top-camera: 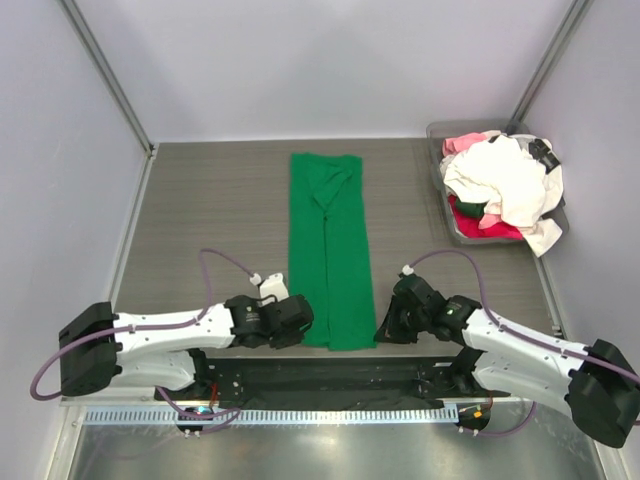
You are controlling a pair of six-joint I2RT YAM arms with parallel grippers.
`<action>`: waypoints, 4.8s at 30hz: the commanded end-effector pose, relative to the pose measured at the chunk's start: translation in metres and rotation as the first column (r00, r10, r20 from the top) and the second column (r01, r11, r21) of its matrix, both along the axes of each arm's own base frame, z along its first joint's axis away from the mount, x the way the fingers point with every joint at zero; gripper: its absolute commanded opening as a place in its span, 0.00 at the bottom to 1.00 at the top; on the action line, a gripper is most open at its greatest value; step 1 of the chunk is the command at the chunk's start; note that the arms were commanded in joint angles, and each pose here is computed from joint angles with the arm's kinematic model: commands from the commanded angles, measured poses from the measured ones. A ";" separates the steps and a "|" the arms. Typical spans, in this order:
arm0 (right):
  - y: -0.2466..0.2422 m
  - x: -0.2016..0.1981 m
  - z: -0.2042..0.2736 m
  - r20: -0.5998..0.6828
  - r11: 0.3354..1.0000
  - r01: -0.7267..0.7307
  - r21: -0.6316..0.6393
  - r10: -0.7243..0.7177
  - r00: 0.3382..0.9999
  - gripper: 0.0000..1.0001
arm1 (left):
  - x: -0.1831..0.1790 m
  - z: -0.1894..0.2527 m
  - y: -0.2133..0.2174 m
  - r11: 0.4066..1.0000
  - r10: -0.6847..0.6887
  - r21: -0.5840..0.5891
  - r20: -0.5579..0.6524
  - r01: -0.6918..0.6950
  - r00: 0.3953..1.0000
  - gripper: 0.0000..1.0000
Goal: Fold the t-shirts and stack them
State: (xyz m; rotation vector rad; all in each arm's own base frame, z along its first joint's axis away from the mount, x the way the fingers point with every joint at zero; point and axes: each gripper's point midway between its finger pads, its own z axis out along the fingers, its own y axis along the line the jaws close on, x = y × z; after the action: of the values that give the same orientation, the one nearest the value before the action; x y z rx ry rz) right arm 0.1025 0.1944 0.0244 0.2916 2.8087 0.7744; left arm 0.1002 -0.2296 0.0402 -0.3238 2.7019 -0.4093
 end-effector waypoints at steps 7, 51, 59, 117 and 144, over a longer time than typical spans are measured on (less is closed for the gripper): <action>0.008 0.040 0.066 0.157 0.999 0.034 -0.035 -0.028 0.987 0.01 | 0.034 0.079 0.001 0.999 0.018 0.036 0.187 -0.025 0.982 0.00; 0.010 0.277 0.083 0.260 0.959 0.088 -0.268 -0.016 0.965 0.01 | 0.256 0.070 0.008 0.987 -0.004 0.160 0.096 -0.012 0.995 0.00; 0.009 0.287 0.061 0.213 0.964 0.071 -0.254 -0.016 0.977 0.01 | 0.269 0.048 0.006 0.989 -0.004 0.150 0.057 -0.004 0.998 0.00; 0.013 0.164 -0.013 0.038 0.999 0.008 -0.051 -0.006 0.999 0.36 | 0.175 -0.013 0.022 0.981 -0.019 -0.192 -0.073 0.005 0.997 0.49; -0.003 0.142 -0.013 -0.003 0.998 0.003 -0.057 -0.003 1.000 0.01 | 0.140 -0.021 0.018 0.995 0.010 -0.101 -0.095 -0.019 0.995 0.00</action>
State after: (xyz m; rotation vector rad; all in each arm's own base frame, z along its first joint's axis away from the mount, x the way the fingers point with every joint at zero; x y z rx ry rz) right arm 0.2644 0.2073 0.0164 0.2821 2.7703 0.7772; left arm 0.2654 -0.2176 0.0193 -0.3937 2.7282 -0.6159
